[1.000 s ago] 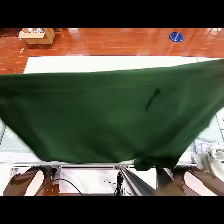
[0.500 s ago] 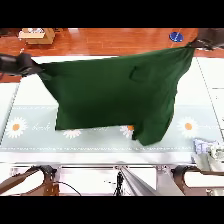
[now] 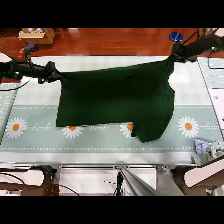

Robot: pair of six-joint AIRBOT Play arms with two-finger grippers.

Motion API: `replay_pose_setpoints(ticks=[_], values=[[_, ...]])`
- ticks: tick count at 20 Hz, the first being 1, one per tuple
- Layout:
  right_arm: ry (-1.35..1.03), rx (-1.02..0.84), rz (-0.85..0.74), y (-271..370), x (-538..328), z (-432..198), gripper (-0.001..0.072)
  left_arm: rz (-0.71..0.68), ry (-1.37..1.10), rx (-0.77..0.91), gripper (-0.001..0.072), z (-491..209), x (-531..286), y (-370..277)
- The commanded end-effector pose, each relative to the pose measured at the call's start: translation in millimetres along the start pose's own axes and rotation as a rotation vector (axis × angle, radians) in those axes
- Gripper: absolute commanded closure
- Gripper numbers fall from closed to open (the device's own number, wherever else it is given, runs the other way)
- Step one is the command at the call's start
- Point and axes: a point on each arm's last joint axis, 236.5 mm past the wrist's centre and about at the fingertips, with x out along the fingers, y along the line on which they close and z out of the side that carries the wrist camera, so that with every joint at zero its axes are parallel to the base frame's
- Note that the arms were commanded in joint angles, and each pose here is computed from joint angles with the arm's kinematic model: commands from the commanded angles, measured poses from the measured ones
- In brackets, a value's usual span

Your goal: Fold the shirts.

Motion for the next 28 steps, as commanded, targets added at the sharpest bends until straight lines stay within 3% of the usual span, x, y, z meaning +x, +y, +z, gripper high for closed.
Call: replay_pose_setpoints(ticks=[1, 3, 4, 6, 7, 9, 13, 17, 23, 28], values=[[0.043, -0.033, 0.011, 5, 24, -9, 0.0500, -0.008, 0.039, 0.034, 0.0494, -7, 23, 4], [0.083, -0.094, -0.021, -3, 12, -17, 0.0457, -0.003, 0.053, 0.045, 0.0251, -10, 20, 7], [0.124, -0.129, -0.087, -20, -1, -26, 0.0357, 0.013, 0.063, 0.042, 0.0231, -12, 12, 14], [0.223, -0.147, -0.299, -75, -43, -47, 0.0306, 0.076, 0.104, 0.017, 0.0119, -22, -15, 41], [0.273, -0.122, -0.398, -103, -69, -60, 0.0280, 0.128, 0.137, -0.013, 0.0109, -31, -32, 61], [0.248, 0.034, -0.407, -128, -98, -70, 0.0280, 0.205, 0.213, -0.085, 0.0109, -58, -72, 96], [0.327, 0.178, -0.282, -142, -103, -136, 0.0280, 0.168, 0.239, -0.246, 0.0110, -124, -98, 121], [0.182, 0.272, -0.138, -138, -71, -182, 0.0280, 0.097, 0.340, -0.389, 0.0110, -207, -78, 131], [0.218, 0.292, -0.023, -121, -52, -234, 0.0280, 0.091, 0.231, -0.398, 0.0110, -191, -53, 134], [0.197, 0.301, 0.010, -114, -51, -229, 0.0280, 0.093, 0.272, -0.370, 0.0110, -193, -30, 130]])
